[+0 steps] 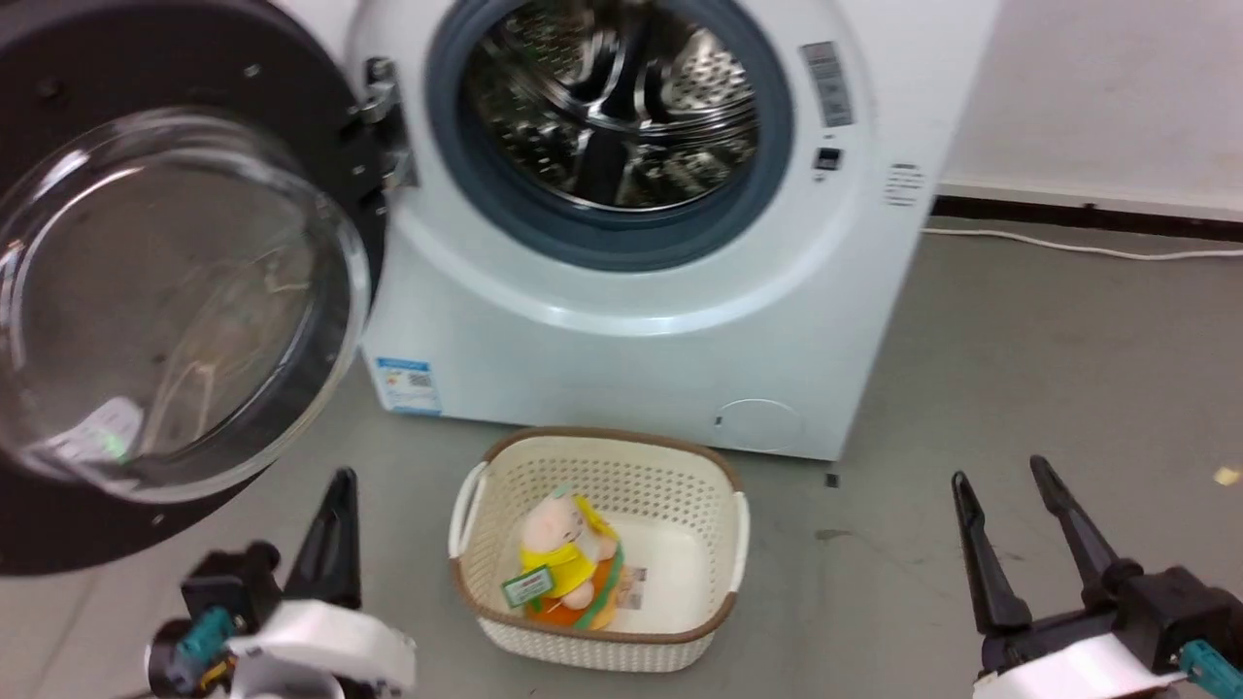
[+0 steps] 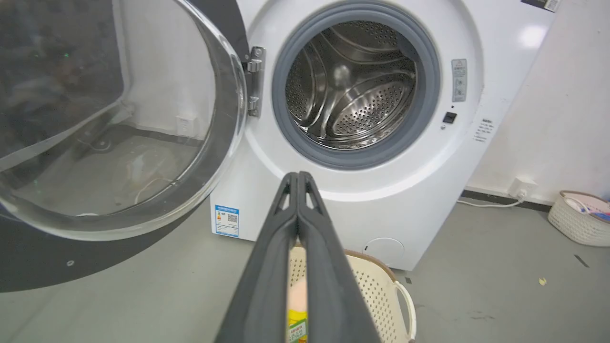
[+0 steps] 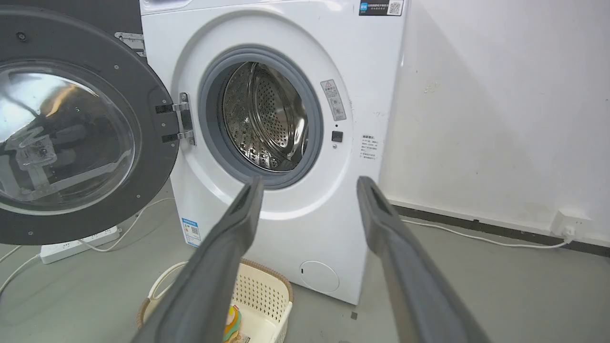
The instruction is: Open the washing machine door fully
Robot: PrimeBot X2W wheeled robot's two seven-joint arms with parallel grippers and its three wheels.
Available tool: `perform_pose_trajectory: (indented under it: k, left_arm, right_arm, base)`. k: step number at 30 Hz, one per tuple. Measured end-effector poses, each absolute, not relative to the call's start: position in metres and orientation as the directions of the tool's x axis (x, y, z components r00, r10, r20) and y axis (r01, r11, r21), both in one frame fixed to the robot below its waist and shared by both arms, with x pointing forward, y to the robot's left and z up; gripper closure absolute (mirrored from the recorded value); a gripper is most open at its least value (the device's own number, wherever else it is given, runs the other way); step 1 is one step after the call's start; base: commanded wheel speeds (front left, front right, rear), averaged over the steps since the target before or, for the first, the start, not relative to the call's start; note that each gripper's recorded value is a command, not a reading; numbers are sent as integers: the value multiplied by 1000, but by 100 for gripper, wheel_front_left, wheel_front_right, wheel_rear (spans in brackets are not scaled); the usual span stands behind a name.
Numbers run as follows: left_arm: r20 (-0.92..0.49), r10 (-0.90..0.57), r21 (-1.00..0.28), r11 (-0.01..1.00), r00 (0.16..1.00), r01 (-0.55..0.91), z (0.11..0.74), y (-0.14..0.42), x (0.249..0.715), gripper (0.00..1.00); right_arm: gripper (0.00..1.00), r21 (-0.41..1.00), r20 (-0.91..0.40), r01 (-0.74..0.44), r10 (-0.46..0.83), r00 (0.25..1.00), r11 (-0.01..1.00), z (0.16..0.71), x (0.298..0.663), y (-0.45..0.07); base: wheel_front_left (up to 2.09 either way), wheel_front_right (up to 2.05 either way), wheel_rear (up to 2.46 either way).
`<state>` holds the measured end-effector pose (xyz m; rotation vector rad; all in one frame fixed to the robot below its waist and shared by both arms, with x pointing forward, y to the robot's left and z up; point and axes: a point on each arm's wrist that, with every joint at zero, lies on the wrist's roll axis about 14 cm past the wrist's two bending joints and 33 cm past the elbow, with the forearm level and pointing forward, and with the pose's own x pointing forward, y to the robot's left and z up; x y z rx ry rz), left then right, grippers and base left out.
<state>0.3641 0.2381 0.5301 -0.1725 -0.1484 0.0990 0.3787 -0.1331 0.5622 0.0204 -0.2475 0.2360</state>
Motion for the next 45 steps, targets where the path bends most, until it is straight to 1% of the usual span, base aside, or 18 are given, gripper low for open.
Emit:
perform_pose_trajectory:
  k: [6,7,11,15,21,45]
  left_arm:
    - [103,19,-129,992,994,-6,515,201,357,100]
    - [99,11,-118,993,995,1,514,197,356,0]
    - [83,-40,-86,995,996,47,507,179,349,0]
    - [62,-49,-99,994,997,55,500,168,342,0]
    - [70,-72,-83,994,995,77,502,160,340,0]
    - [85,-77,-51,995,993,81,507,157,338,0]
  right_arm:
    - [0,14,235,-155,147,961,988,557,359,-156]
    - [0,17,234,-146,138,962,989,556,357,-159]
    - [0,27,212,-117,109,971,993,548,347,-167]
    - [0,34,196,-104,95,976,994,542,343,-171]
    - [0,38,190,-102,93,977,994,540,342,-172]
    - [0,69,162,-111,99,982,991,531,341,-168]
  base:
    - [0,0,0]
    - [0,0,0]
    - [0,0,0]
    - [0,0,0]
    - [0,0,0]
    - [0,0,0]
